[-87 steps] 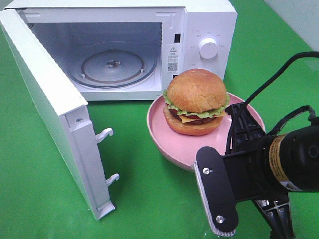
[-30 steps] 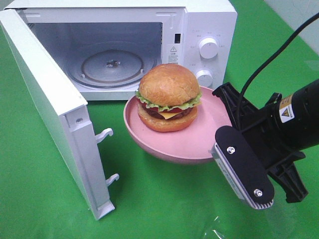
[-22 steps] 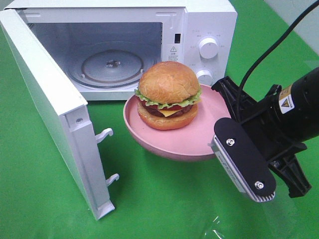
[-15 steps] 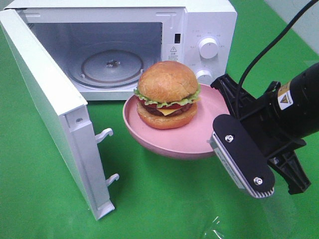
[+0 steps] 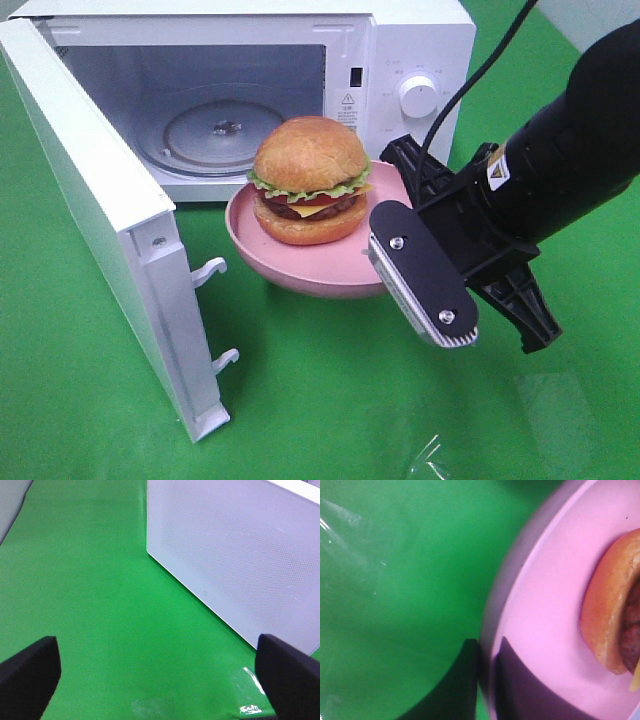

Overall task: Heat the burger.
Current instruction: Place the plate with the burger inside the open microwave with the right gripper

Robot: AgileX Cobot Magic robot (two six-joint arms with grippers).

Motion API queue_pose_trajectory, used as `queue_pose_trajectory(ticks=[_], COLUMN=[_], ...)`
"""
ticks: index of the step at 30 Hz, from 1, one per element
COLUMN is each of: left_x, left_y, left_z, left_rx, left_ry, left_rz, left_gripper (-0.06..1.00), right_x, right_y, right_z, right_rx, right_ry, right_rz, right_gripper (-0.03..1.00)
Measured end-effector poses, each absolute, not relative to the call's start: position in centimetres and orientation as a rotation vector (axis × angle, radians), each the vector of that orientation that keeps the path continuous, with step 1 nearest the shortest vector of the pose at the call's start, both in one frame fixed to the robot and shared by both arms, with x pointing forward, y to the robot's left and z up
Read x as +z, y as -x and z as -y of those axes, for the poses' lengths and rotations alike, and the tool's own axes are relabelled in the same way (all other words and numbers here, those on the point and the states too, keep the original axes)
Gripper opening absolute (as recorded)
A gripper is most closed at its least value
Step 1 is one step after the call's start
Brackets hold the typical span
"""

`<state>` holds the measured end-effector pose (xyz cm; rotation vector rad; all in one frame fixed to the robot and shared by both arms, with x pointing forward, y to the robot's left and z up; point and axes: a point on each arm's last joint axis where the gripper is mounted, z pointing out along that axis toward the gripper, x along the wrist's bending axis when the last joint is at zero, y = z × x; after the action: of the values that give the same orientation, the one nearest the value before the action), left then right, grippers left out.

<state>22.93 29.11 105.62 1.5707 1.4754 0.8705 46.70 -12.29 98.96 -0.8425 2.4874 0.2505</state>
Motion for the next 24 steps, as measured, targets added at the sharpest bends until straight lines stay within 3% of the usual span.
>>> queue_pose_trajectory(ticks=[24], left_x=[105.6], left_y=[-22.9], left_z=[-29.1], left_rx=[0.871], left_ry=[-1.571], left_rz=[-1.475], left_gripper=[0.98], right_x=[98.1], right_y=[-49.8], right_z=[7.7], right_rx=[0.271], right_ry=[0.89], right_rz=[-2.443], right_gripper=[0.06])
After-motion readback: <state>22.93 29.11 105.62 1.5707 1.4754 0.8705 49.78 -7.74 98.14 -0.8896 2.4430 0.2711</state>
